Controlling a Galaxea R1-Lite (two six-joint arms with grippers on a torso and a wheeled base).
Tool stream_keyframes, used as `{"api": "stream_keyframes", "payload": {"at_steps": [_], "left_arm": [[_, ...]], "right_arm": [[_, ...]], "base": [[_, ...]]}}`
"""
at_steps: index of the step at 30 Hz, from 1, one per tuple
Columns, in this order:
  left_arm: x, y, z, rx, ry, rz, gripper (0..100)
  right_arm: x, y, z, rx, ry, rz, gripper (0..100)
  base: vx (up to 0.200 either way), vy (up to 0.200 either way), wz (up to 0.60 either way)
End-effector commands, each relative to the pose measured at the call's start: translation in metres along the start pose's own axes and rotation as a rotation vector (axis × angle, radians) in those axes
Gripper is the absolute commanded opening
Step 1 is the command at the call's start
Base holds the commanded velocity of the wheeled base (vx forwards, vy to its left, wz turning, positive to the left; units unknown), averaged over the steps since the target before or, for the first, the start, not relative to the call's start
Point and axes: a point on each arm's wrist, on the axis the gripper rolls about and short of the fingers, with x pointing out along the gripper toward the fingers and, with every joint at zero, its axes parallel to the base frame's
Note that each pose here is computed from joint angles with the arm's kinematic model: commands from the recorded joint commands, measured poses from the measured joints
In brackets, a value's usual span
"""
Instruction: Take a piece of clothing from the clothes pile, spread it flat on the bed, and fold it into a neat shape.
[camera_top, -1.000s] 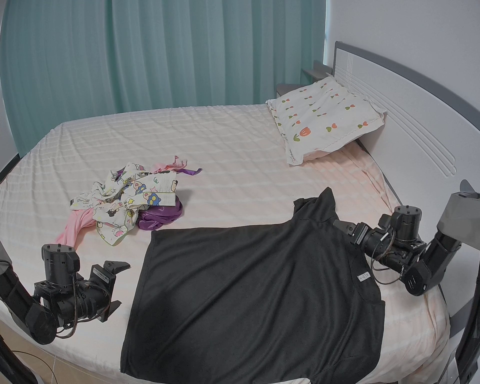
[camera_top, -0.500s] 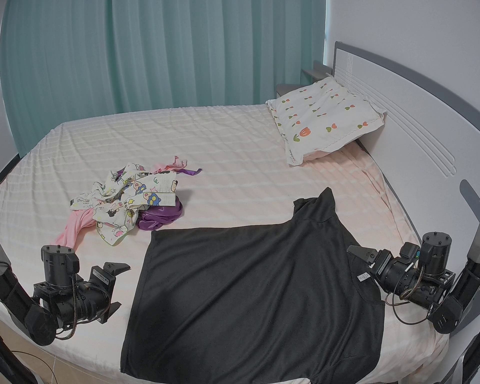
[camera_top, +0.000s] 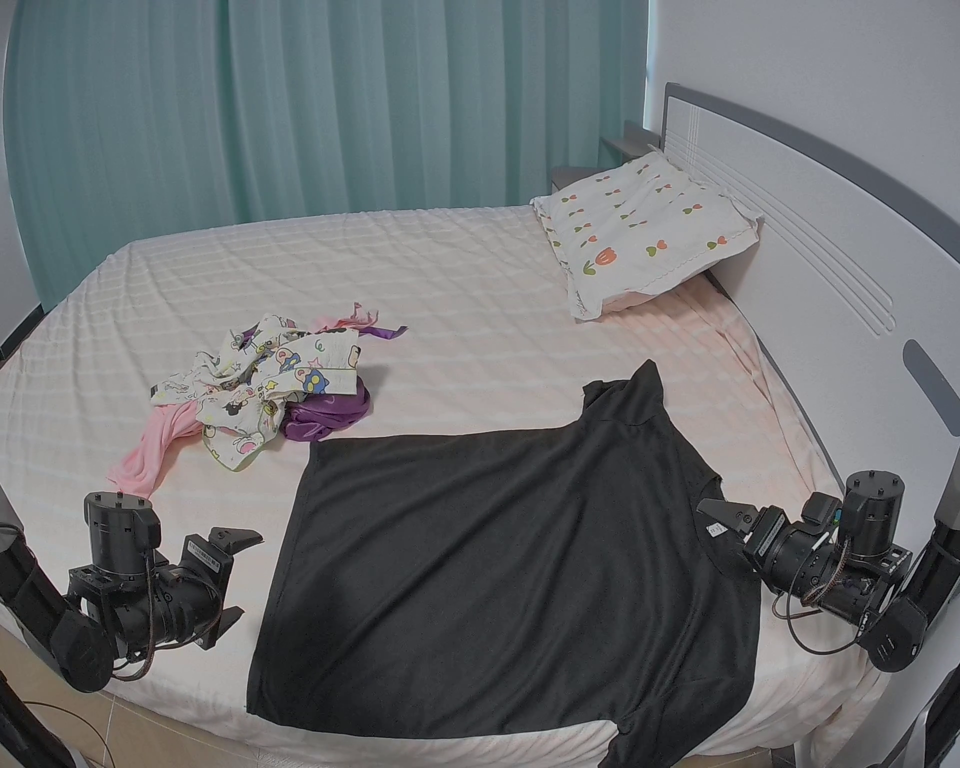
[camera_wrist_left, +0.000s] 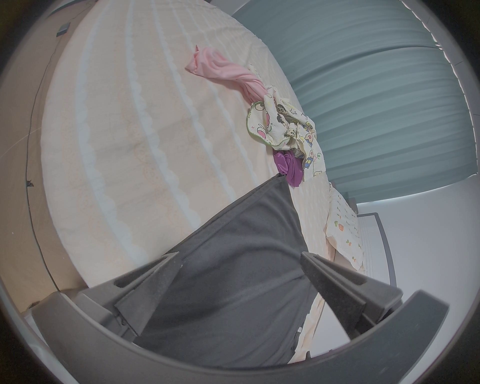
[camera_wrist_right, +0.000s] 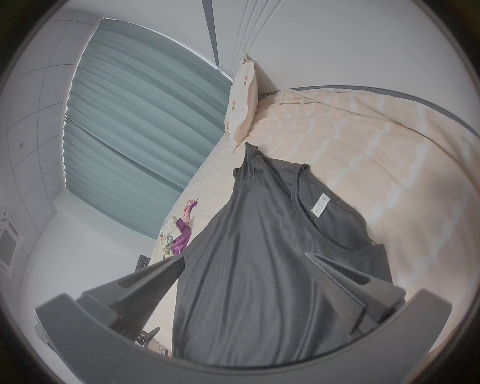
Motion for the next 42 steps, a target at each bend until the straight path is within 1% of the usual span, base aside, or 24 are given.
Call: {"api": "stream_keyframes", "payload": {"at_steps": [1,4,17,20,29,31,32,37,40,42], "left_arm": [[0.002,0.000,0.000,-0.001,0.000,0.002,100],[0.001,0.000,0.000,-0.001,0.000,0.002,100],[0.003,-0.004,0.002,-0.002,-0.007,-0.014,100],[0.007,-0.009,0.004,0.002,-0.011,-0.030,100],[0.021,-0.017,0.007,0.008,-0.013,-0.044,100],[0.026,-0.021,0.008,0.018,-0.014,-0.050,100],[0.033,-0.026,0.011,0.038,-0.019,-0.058,100],[0.053,-0.040,0.017,0.109,-0.034,-0.087,100],[0.063,-0.047,0.019,0.132,-0.035,-0.099,100],[0.071,-0.051,0.021,0.142,-0.039,-0.106,100]], "right_arm": [[0.001,-0.001,-0.001,0.000,0.006,-0.003,100],[0.001,0.000,-0.003,0.000,0.011,-0.003,100],[0.000,0.000,-0.003,-0.002,0.011,0.000,100],[0.000,0.001,-0.003,-0.003,0.011,0.002,100],[-0.001,0.004,-0.005,-0.009,0.017,0.015,100],[-0.001,0.004,-0.005,-0.009,0.017,0.015,100],[-0.001,0.004,-0.005,-0.009,0.019,0.013,100],[0.000,0.003,-0.006,-0.008,0.023,0.008,100],[0.000,0.002,-0.006,-0.008,0.025,0.006,100],[0.000,0.002,-0.006,-0.006,0.025,0.006,100]], "base": [[0.000,0.000,0.00],[0.000,0.000,0.00],[0.000,0.200,0.00],[0.000,0.000,0.00],[0.000,0.000,0.00],[0.000,0.000,0.00],[0.000,0.000,0.00],[0.200,0.000,0.00],[0.200,0.000,0.00],[0.000,0.000,0.00]]}}
